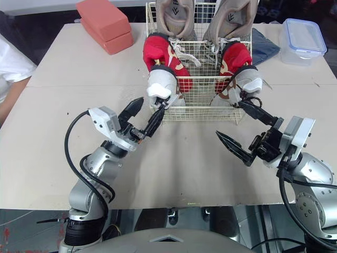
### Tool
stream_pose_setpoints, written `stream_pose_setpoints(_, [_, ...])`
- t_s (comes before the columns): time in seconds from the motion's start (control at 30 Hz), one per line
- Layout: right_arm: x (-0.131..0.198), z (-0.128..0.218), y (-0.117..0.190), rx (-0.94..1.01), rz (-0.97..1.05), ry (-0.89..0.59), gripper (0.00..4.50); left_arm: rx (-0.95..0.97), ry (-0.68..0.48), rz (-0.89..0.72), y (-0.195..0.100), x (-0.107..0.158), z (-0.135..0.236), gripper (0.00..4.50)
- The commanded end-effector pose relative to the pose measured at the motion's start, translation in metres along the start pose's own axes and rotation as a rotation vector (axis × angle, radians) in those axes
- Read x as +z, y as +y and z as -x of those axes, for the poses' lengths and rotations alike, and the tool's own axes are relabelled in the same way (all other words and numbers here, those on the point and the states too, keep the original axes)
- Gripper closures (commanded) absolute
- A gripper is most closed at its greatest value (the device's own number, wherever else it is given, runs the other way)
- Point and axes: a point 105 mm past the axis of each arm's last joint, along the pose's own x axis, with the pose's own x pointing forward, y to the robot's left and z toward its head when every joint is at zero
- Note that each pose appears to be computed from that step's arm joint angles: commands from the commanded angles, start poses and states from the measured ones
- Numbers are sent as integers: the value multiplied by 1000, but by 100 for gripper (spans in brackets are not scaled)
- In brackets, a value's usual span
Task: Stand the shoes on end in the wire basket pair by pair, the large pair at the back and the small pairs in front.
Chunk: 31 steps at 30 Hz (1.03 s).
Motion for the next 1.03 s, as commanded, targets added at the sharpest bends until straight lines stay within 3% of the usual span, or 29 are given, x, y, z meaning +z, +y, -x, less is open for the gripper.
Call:
stream_pose_setpoints(0.03, [8,2,1,2,30,-21,0,-94,-77,36,-8,21,11,9])
stream_pose_setpoints(0.27, [2,28,-7,-48,34,50,0,-213,-6,91,-8,23,45,9])
stream_pose_setpoints(0.47, [-27,79,-26,-121,37,236,0,-149,210,-5,19,-10,78,9])
stream_pose_setpoints(0.6, [-49,104,-28,-88,31,354,0,-121,287,-64,27,-22,88,9])
stream_pose_setpoints(0.8, [-73,126,-41,-84,-16,451,0,-47,322,-108,36,-24,94,9])
stream_pose_setpoints(1.03, [-83,129,-47,-71,-42,455,0,-82,361,-117,28,-25,100,9])
